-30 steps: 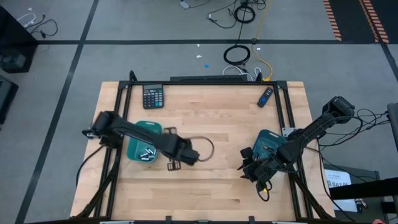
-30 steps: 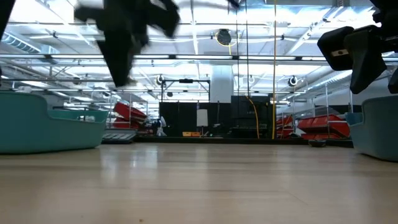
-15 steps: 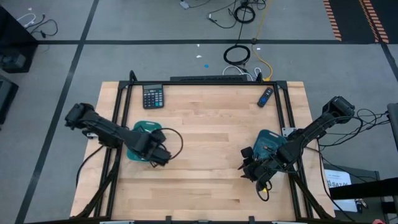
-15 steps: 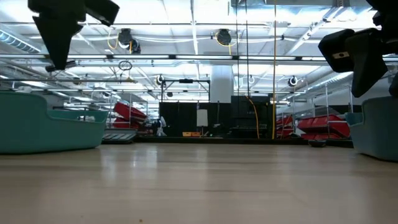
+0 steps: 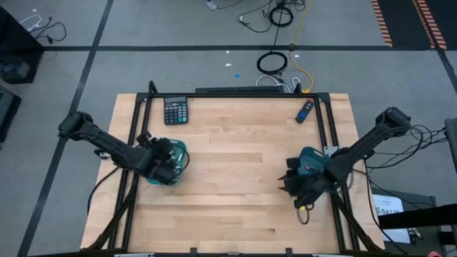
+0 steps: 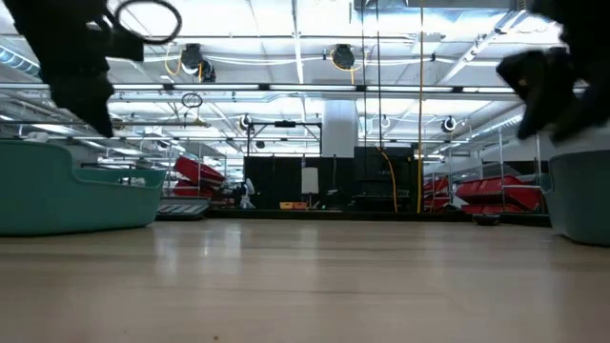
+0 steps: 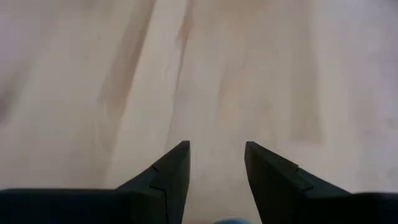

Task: Sort batteries
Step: Return to Home Position

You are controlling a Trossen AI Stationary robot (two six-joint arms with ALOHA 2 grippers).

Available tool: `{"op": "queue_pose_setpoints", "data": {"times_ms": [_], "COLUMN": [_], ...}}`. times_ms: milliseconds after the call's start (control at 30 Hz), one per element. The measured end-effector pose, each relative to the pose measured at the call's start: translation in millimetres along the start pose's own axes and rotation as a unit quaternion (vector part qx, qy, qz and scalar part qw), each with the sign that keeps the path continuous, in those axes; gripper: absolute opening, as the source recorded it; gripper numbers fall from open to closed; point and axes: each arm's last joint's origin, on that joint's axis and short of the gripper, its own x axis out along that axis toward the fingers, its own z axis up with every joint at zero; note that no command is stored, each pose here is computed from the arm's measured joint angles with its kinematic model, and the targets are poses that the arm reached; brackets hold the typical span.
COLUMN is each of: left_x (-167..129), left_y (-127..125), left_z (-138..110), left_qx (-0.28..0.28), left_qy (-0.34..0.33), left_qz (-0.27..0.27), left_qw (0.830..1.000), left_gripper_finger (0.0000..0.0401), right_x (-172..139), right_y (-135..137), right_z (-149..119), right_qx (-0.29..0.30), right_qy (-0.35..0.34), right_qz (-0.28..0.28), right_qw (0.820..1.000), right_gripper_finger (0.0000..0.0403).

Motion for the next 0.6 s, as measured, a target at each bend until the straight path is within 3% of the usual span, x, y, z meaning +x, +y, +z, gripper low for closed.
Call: {"op": "queue_pose_setpoints", "data": {"times_ms": [167, 300, 467, 600], "left_x": [-12, -24, -30, -22], "left_y": [-8, -4, 2, 10], "left_z": [3, 9, -4, -25], "left_qx": [-0.003, -0.013, 0.030, 0.042], "left_qy": [-0.150, -0.215, -0.282, -0.340], "left_qz": [-0.014, -0.029, -0.095, -0.180], "left_qw": [0.989, 0.976, 0.954, 0.922], "left_gripper_finger": [0.0163, 0.0163, 0.0164, 0.0156], "right_x": [-52, -87, -106, -102], "right_y": [-21, -40, -59, -66], "right_z": [27, 36, 23, 3], "right_qx": [0.054, 0.060, 0.092, 0.111], "right_qy": [-0.143, -0.253, -0.292, -0.334], "right_qz": [-0.004, -0.028, -0.115, -0.116], "right_qw": [0.988, 0.965, 0.945, 0.929], "right_gripper_finger": [0.0134, 0.0117, 0.0092, 0.0071]}}
